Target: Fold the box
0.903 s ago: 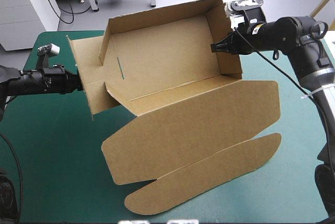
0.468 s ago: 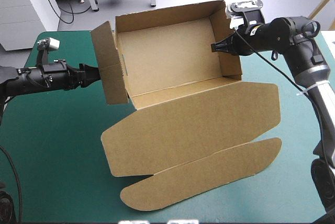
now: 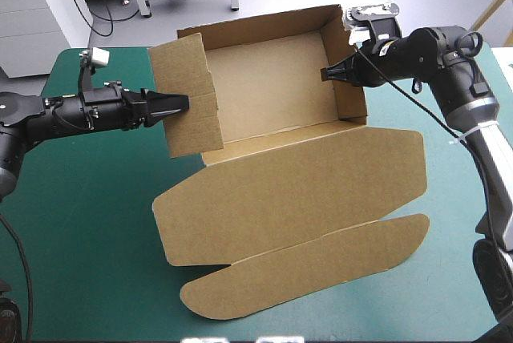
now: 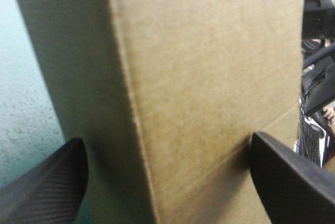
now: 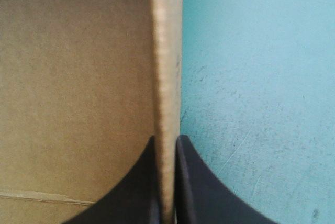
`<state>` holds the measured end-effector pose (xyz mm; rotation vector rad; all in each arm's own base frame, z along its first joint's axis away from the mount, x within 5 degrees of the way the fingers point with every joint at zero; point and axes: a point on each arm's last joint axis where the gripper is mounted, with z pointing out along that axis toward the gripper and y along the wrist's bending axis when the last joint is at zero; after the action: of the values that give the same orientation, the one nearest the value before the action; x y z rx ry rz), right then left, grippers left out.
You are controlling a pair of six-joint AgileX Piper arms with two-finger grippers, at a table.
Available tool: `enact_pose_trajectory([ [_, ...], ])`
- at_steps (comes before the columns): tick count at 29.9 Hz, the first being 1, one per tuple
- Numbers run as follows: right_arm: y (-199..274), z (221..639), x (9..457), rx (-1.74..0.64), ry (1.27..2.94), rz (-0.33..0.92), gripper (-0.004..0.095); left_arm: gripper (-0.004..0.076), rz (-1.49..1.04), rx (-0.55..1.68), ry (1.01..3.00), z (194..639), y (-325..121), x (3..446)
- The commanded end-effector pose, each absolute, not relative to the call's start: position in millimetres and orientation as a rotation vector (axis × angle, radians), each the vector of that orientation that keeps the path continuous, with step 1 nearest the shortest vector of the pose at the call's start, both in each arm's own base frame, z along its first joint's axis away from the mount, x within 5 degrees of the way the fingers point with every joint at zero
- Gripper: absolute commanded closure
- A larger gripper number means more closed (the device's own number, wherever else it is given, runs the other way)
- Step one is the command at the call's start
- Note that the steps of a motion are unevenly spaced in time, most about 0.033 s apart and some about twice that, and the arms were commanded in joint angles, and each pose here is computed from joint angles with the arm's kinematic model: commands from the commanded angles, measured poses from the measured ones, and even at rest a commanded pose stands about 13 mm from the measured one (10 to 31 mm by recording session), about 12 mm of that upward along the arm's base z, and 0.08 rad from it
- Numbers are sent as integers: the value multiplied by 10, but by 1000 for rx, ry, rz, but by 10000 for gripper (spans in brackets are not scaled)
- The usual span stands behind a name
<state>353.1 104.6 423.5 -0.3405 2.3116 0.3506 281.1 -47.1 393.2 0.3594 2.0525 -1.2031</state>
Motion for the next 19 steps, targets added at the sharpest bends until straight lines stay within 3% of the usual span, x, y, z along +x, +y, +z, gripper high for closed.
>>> enact_pose_trajectory([
  [1,1042,4522,3417,-304,2184,401,925,126,-1254,416,1993,4156,-653,2681],
  [8,1029,4518,3421,-306,2187,378,925,126,-1048,281,2134,4034,-857,2775],
  [19,1035,4510,3419,-293,2195,341,915,126,-622,143,2118,4300,-1120,2817],
])
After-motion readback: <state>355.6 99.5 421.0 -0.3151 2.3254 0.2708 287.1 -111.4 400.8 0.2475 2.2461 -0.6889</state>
